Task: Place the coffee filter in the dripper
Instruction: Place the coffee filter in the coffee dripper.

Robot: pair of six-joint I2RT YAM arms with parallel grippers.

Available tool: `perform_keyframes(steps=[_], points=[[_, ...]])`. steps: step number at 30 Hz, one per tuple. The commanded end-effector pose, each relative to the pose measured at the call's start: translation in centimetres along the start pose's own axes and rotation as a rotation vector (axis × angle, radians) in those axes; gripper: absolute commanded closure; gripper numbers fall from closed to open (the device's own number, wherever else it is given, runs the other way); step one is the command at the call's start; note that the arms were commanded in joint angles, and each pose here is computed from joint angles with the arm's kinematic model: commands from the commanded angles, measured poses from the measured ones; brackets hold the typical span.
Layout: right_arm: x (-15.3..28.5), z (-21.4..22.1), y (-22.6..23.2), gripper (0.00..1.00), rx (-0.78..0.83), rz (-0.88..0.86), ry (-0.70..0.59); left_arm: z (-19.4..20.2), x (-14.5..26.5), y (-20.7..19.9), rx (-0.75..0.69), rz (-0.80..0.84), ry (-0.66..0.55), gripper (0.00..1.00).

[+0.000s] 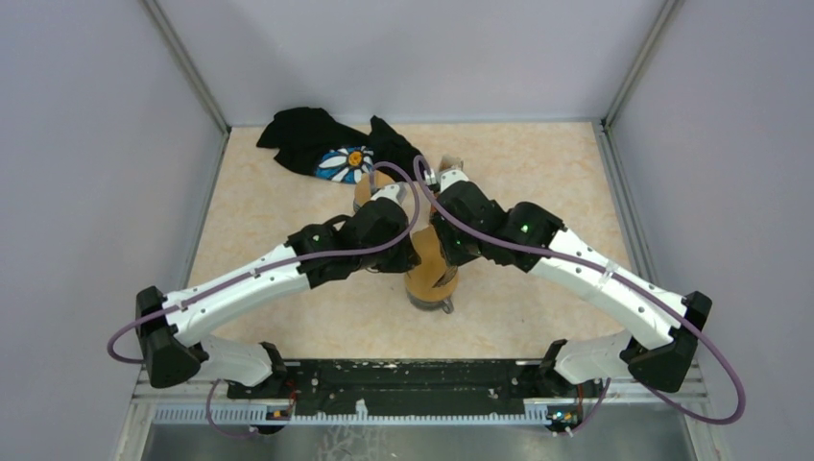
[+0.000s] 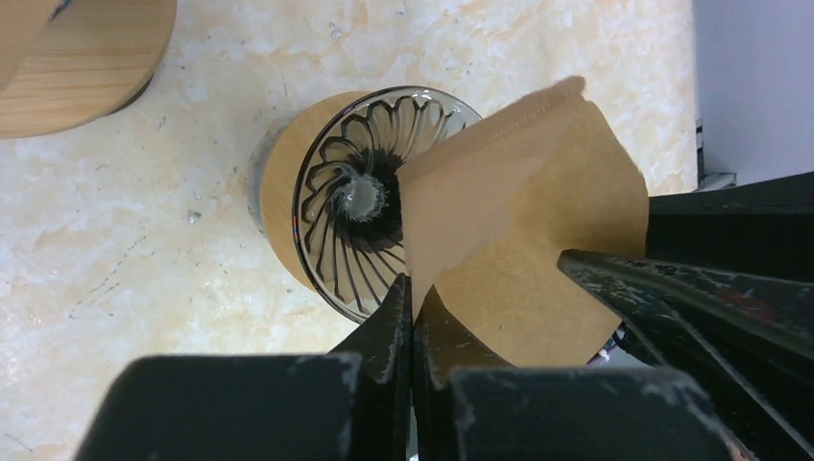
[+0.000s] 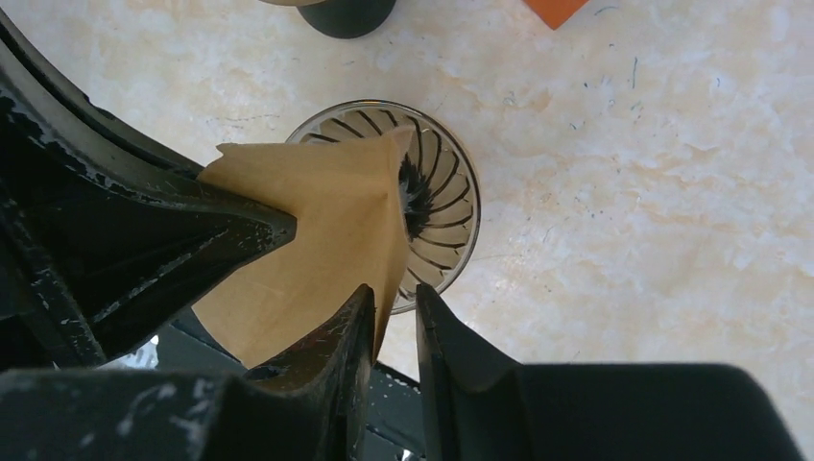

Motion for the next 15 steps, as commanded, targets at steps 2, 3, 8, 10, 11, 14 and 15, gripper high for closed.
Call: perform_keyframes(steps=[2, 3, 8, 10, 11, 14, 15], points=[[1.0, 0.0, -1.5, 0.8, -0.013, 0.068, -0.026, 0.0, 0.6, -0.2, 0.017, -0.033, 0.051, 1.0], [1.0, 0.1, -1.6, 0.81, -0.011, 0.066, -0.022, 0.0, 0.8, -0.1, 0.015, -0.04, 0.06, 1.0], [0.5, 0.3, -2.0, 0.86, -0.01, 0.062, 0.0, 0.3, 1.2, -0.2, 0.004, -0.035, 0.093, 1.0], [0.3, 0.4, -2.2, 0.87, -0.01, 0.069, 0.006, 0.7, 1.5, 0.2, -0.012, -0.048, 0.125, 1.0], [0.1, 0.4, -2.3, 0.88, -0.01, 0.069, 0.008, 0.8, 1.6, 0.3, -0.016, -0.049, 0.131, 1.0], [-0.2, 0.4, -2.7, 0.88, -0.014, 0.067, 0.017, 0.7, 1.8, 0.7, -0.02, -0.052, 0.142, 1.0], [-0.2, 0.4, -2.9, 0.88, -0.013, 0.069, 0.018, 0.6, 1.9, 0.8, -0.021, -0.049, 0.147, 1.0]])
Point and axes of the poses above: each gripper's point midway between its finger pads, its own x axis back along the fingers, its own y axis along the line the jaws close on, z = x × y, the point moved 5 cm from there along x, back along the fingers, and after that the axes turned 2 degrees about x, right-handed, at the moved point
